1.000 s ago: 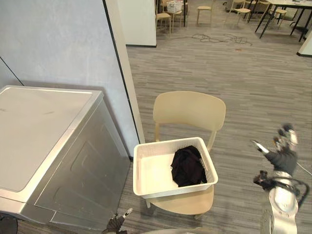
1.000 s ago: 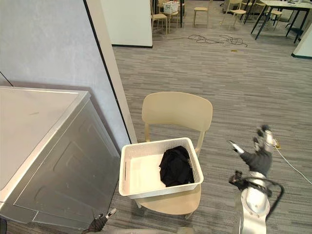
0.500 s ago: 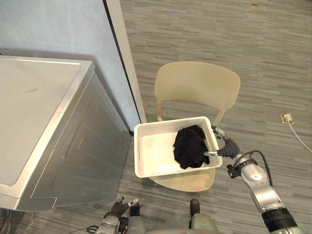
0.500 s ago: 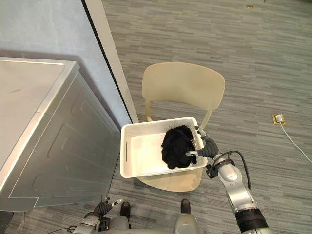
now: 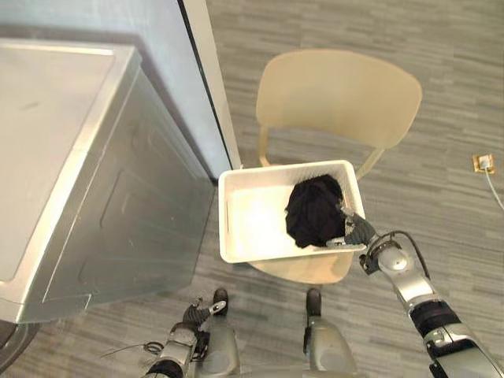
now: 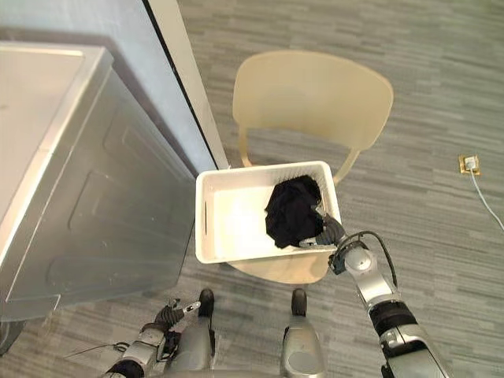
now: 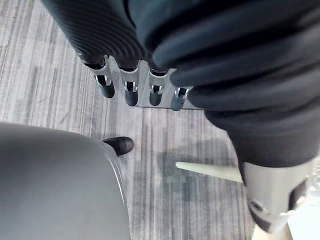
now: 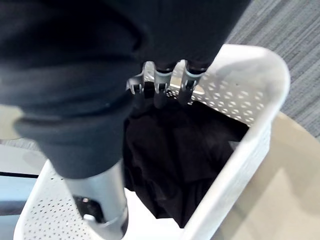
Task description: Pick up the laundry basket with both hands and put the clothes into the washing machine.
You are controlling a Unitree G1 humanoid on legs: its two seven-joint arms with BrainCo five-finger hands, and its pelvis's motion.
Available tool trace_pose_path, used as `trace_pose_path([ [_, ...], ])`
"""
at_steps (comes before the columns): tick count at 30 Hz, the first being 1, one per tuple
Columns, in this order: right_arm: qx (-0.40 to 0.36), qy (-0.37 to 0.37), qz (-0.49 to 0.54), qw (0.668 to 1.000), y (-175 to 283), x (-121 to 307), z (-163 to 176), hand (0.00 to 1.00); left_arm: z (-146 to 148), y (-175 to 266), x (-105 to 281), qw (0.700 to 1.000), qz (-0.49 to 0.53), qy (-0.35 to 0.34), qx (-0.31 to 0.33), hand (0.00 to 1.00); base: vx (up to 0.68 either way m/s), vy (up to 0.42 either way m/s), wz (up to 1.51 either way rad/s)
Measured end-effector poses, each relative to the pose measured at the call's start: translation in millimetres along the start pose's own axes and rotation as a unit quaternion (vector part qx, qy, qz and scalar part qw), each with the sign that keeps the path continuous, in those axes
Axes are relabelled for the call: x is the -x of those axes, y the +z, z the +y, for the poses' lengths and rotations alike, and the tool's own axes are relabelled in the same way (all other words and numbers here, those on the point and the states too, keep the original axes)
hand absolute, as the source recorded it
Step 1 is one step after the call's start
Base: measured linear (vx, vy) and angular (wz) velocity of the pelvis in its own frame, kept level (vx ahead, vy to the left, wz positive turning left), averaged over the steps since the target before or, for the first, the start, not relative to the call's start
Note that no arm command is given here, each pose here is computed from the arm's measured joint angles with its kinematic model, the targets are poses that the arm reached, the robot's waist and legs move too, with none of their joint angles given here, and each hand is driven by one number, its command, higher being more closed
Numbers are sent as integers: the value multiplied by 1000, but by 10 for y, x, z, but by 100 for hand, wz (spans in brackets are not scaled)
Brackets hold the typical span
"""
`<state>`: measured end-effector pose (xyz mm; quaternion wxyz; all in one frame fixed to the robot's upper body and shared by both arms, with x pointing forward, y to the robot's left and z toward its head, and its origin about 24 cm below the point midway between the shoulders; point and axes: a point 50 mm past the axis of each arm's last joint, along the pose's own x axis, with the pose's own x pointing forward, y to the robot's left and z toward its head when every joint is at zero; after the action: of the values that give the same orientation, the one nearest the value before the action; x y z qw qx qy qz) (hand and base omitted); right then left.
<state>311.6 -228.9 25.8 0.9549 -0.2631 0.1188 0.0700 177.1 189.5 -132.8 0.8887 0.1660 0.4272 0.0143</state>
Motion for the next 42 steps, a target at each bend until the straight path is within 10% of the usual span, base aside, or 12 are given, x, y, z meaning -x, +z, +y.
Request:
trace_pose_path([
  [30, -223, -275, 40, 934, 309, -327, -868, 0, -77, 906, -55, 986, -122, 41, 102, 0, -40, -23, 18],
  [31, -215, -275, 40, 936, 309, -327, -864, 100, -82, 923, -50, 986, -125, 42, 105, 0, 11, -40, 20],
  [42, -190, -245, 78, 947, 110, -322, -617, 100, -117, 961, -39, 982, -125, 45, 131, 0, -4, -72, 12],
])
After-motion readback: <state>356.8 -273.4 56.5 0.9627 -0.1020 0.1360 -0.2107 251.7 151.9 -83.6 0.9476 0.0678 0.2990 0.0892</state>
